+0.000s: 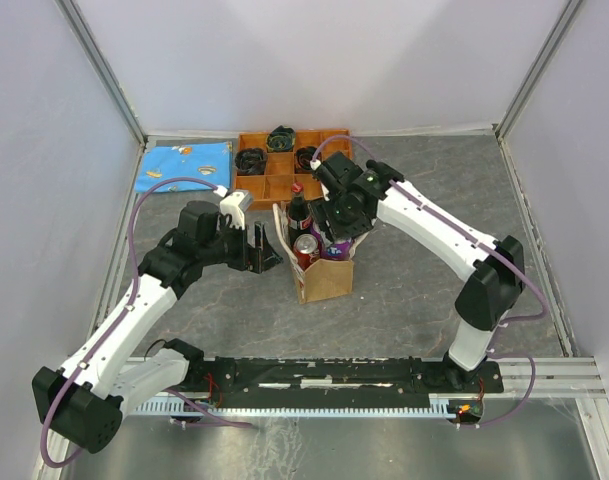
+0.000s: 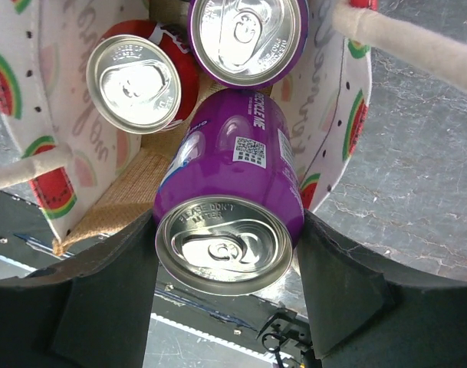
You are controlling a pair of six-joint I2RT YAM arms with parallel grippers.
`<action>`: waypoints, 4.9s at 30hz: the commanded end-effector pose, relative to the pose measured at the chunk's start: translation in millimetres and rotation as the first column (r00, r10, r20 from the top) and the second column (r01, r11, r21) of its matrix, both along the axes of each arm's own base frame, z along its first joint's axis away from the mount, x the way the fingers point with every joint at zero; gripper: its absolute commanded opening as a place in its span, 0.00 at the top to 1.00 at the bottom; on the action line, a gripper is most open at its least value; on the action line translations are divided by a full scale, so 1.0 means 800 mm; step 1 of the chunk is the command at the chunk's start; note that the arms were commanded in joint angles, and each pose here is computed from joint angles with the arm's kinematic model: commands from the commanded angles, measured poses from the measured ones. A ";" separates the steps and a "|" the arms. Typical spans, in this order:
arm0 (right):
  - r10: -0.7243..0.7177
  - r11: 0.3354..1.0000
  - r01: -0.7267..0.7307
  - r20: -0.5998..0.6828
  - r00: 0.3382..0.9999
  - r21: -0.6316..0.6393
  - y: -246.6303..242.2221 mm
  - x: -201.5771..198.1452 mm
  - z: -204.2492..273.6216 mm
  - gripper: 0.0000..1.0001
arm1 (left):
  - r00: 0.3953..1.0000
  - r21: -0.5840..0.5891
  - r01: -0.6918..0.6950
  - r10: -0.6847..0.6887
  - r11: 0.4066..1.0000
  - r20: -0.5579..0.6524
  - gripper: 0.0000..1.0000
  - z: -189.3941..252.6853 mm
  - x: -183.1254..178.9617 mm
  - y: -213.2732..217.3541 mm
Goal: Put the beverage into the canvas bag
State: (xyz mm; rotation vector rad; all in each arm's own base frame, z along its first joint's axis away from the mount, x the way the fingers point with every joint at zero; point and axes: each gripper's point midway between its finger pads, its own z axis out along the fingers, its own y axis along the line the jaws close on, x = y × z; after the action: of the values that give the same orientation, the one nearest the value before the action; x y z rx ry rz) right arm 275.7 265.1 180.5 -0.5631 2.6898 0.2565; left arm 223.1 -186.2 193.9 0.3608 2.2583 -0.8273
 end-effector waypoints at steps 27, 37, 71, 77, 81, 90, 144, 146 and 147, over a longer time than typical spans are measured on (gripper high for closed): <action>0.016 0.994 -0.011 0.045 0.999 -0.107 0.002 0.030 -0.085 1.00 | 0.998 -0.009 0.016 -0.015 1.000 0.063 0.15 0.011 0.006 0.000; 0.014 0.998 -0.008 0.088 0.996 -0.067 0.003 0.031 -0.056 0.35 | 0.997 -0.009 0.018 -0.017 1.000 0.072 0.15 0.014 0.007 0.000; -0.138 0.968 0.033 0.418 0.898 0.249 0.018 0.075 0.161 0.10 | 0.872 -0.005 0.051 -0.042 0.999 0.487 0.17 0.189 0.048 -0.010; -0.287 0.944 0.179 0.423 0.860 0.278 -0.060 0.093 0.188 0.09 | 0.784 0.102 0.195 -0.218 0.975 0.581 0.17 0.204 0.028 -0.047; -0.360 0.930 0.292 0.405 0.840 0.222 -0.126 0.095 0.178 0.09 | 0.727 0.228 0.319 -0.392 0.920 0.564 0.17 0.172 0.003 -0.083; -0.491 0.870 0.472 0.361 0.793 0.145 -0.231 0.069 0.143 0.09 | 0.691 0.422 0.383 -0.558 0.822 0.460 0.16 0.062 -0.009 -0.103; -0.606 0.795 0.591 0.241 0.758 0.139 -0.304 0.023 0.093 0.10 | 0.662 0.467 0.439 -0.627 0.768 0.410 0.12 -0.028 -0.016 -0.140; -0.609 0.792 0.595 0.235 0.758 0.134 -0.306 0.022 0.091 0.10 | 0.660 0.450 0.467 -0.639 0.761 0.395 0.12 -0.028 -0.028 -0.140; -0.610 0.791 0.597 0.231 0.758 0.131 -0.306 0.022 0.089 0.10 | 0.659 0.442 0.480 -0.644 0.758 0.389 0.12 -0.028 -0.033 -0.139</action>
State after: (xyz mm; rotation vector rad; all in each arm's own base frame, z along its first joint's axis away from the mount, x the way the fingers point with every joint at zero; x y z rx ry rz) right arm 295.8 23.3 251.4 0.3001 2.4341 0.0602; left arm 211.0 -290.8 154.4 1.3248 1.8057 -0.4775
